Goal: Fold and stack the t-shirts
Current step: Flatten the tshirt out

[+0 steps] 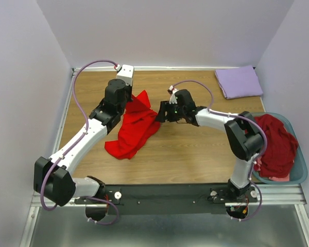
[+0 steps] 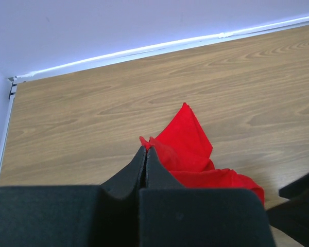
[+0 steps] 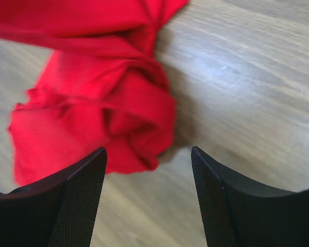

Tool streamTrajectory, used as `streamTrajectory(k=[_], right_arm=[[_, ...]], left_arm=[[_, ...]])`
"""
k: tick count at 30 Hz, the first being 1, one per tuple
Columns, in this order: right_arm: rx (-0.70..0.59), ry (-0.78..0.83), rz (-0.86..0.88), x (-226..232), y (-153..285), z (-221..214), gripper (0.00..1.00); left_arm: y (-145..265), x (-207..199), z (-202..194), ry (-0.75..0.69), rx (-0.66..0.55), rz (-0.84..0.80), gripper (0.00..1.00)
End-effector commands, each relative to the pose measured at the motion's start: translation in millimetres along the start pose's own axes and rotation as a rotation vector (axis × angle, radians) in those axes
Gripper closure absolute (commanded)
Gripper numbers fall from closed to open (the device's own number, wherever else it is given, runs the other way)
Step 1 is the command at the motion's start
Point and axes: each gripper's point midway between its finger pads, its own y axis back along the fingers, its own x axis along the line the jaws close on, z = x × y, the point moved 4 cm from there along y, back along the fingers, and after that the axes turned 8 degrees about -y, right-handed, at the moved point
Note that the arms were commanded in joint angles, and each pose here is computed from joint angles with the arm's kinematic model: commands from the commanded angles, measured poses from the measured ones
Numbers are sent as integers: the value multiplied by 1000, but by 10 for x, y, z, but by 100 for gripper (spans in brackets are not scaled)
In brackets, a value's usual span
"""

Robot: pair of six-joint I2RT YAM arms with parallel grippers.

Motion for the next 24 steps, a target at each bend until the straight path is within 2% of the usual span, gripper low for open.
streamTrajectory(k=[1, 4, 6, 7, 10, 14, 16, 17, 18, 19, 20, 21, 23, 24], right_arm=[[19, 43, 5, -104, -241, 47, 27], [63, 41, 31, -136, -386, -33, 30], [73, 61, 63, -72, -416, -38, 40], [87, 76, 96, -4, -413, -66, 60], [99, 114, 171, 256, -321, -106, 100], [85, 184, 263, 790, -127, -288, 100], [73, 212, 298, 1085, 0, -487, 100], [62, 223, 311, 1178, 41, -534, 100], [51, 235, 320, 1258, 66, -585, 100], [48, 264, 321, 1373, 107, -706, 100], [48, 285, 321, 1415, 118, -767, 100], [44, 310, 310, 1430, 119, -823, 100], [74, 339, 302, 1459, 131, -981, 99], [82, 346, 297, 1459, 140, -1023, 99]], left_arm=[[5, 8, 88, 21, -44, -14, 100], [-13, 29, 56, 20, -35, -5, 100], [-35, 21, 105, 30, -56, -10, 100], [-49, 27, 103, 34, -56, -7, 100], [-157, -12, 143, 35, -59, -22, 100], [-365, -149, 489, 64, -101, -92, 100], [-555, -279, 847, 76, -159, -149, 100], [-622, -342, 930, 73, -151, -170, 100], [-582, -384, 1348, 75, -203, -193, 100], [-777, -680, 1199, 27, -117, -252, 100], [-870, -690, 1394, 29, -160, -246, 100], [-932, -892, 1607, 15, -174, -279, 100], [-937, -1106, 1761, 6, -191, -322, 100], [-841, -1214, 1983, 16, -249, -344, 100]])
